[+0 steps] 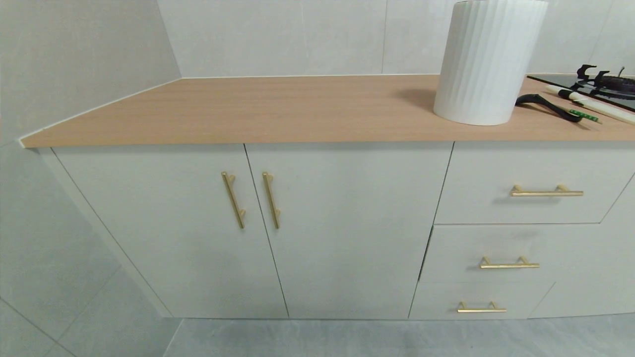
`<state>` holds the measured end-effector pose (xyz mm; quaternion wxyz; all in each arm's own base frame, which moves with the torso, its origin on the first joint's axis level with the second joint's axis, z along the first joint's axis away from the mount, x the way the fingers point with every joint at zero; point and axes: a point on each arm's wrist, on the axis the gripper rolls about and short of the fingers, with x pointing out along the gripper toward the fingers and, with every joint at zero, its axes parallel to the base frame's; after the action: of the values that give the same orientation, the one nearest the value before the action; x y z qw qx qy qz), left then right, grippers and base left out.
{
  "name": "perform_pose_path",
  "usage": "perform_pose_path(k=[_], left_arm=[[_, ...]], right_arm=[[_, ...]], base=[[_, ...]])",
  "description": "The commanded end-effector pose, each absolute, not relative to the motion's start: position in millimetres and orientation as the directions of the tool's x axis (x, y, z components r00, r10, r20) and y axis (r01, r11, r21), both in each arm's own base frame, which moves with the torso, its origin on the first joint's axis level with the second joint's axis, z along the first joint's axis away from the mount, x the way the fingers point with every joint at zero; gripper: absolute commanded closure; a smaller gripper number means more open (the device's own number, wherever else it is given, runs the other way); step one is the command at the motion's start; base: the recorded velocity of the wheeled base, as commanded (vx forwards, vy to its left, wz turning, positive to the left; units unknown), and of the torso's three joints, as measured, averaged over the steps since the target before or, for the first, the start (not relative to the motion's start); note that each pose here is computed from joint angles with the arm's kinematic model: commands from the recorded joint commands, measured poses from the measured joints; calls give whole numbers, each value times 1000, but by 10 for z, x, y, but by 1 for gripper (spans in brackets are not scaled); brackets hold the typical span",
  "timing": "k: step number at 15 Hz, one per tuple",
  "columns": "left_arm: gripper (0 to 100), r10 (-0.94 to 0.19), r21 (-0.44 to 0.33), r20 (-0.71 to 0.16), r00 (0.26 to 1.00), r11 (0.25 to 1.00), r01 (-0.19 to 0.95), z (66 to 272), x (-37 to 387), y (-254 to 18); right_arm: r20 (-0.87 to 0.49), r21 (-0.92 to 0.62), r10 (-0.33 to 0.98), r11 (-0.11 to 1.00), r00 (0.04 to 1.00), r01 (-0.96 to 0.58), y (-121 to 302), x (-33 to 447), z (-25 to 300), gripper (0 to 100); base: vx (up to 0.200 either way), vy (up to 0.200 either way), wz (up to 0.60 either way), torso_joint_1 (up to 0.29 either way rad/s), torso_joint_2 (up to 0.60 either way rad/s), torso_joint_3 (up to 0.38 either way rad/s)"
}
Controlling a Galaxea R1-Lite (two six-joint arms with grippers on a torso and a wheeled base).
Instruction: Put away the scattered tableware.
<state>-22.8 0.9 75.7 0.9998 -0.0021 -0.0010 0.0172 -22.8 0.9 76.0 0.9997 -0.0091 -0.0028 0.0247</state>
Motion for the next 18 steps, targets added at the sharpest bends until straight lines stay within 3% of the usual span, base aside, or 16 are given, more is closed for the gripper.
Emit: perform_pose_path(k=[1, 3, 13, 15, 18], left_arm=[[0, 34, -5, 2, 999, 999, -34, 758, -227, 9], [0, 35, -5, 2, 999, 999, -35, 758, -227, 9], [0, 35, -5, 2, 999, 999, -35, 758, -227, 9], [0, 35, -6, 2, 999, 999, -35, 758, -227, 9], [0, 35, -6, 2, 999, 999, -35, 758, -227, 9]], right_arm=[[3, -19, 51, 999, 999, -51, 9, -227, 760, 0], [3, -17, 51, 999, 999, -51, 9, -227, 760, 0], [3, -19, 51, 999, 999, -51, 9, -227, 760, 0], [3, -17, 51, 999, 999, -51, 9, -227, 760, 0], [3, -17, 51, 999, 999, -51, 9, -227, 760, 0]], base=[[0, -200, 0, 2, -2, -2], [0, -200, 0, 2, 2, 2], [0, 0, 0, 0, 0, 0], [0, 0, -600, 0, 2, 2], [0, 0, 0, 0, 0, 0]])
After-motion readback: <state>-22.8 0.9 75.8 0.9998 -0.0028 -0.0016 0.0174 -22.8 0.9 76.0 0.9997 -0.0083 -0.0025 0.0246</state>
